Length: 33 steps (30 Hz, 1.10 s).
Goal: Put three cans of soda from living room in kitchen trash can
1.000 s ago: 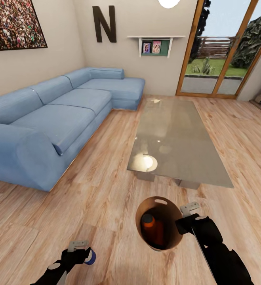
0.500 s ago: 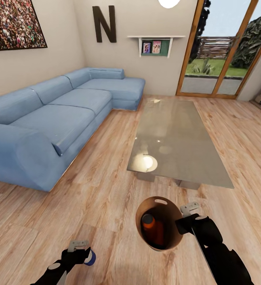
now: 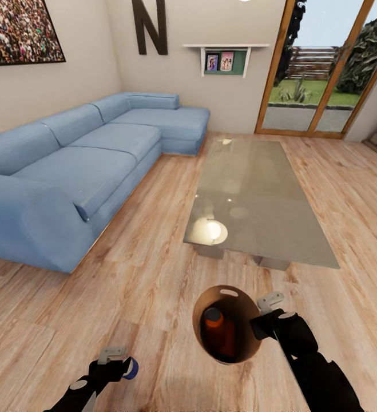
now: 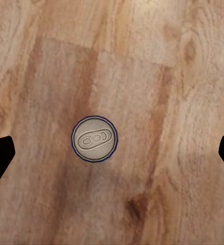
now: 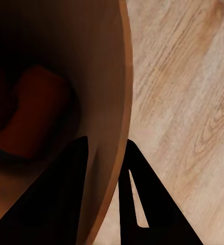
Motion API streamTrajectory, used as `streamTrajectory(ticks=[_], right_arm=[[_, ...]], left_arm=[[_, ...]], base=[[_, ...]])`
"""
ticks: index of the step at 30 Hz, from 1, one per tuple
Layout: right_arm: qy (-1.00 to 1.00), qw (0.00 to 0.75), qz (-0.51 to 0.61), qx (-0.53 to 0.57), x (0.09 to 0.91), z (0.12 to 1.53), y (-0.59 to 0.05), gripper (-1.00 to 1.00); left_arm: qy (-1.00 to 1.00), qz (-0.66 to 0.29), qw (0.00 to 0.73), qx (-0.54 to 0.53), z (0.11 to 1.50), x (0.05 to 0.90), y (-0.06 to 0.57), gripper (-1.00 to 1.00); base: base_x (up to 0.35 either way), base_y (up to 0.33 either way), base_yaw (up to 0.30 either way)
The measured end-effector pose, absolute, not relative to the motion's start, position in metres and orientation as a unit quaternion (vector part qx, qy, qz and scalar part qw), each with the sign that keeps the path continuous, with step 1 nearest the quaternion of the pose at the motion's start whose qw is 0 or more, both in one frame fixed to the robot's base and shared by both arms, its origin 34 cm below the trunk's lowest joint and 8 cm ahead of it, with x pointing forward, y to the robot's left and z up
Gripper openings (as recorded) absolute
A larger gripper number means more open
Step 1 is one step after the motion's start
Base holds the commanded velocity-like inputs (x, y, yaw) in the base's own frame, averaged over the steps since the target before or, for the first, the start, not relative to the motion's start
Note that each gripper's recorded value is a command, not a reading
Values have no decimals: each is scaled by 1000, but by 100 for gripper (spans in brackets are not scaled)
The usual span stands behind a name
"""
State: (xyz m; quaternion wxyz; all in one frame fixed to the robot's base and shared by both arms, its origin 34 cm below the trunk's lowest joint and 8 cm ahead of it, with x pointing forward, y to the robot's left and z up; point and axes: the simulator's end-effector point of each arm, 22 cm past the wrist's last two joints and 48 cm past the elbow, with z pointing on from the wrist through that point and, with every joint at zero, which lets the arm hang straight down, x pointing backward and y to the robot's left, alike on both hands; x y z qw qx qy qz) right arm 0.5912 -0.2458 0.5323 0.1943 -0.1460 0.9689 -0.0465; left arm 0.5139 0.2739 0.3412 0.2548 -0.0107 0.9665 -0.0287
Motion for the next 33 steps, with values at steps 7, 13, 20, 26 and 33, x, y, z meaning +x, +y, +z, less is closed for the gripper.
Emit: streamTrajectory(ticks=[7, 13, 20, 26, 33], right_arm=[[968, 189, -47, -155, 587, 513, -242, -100], [970, 185, -43, -154, 583, 496, -240, -100], [970, 180, -44, -155, 578, 476, -241, -100], [971, 175, -43, -155, 574, 459, -241, -100], [972, 170, -42, -155, 569, 441, -241, -100]], left_arm=[[968, -29, 249, -11, 323, 508, 274, 100], [969, -29, 245, -11, 306, 502, 274, 100], [970, -29, 239, -11, 288, 495, 274, 100], [972, -29, 235, -12, 271, 489, 274, 100], [973, -29, 230, -12, 254, 482, 274, 100]], base=[[0, 0, 0], [0, 0, 0], [0, 0, 0], [0, 0, 0], [0, 0, 0]])
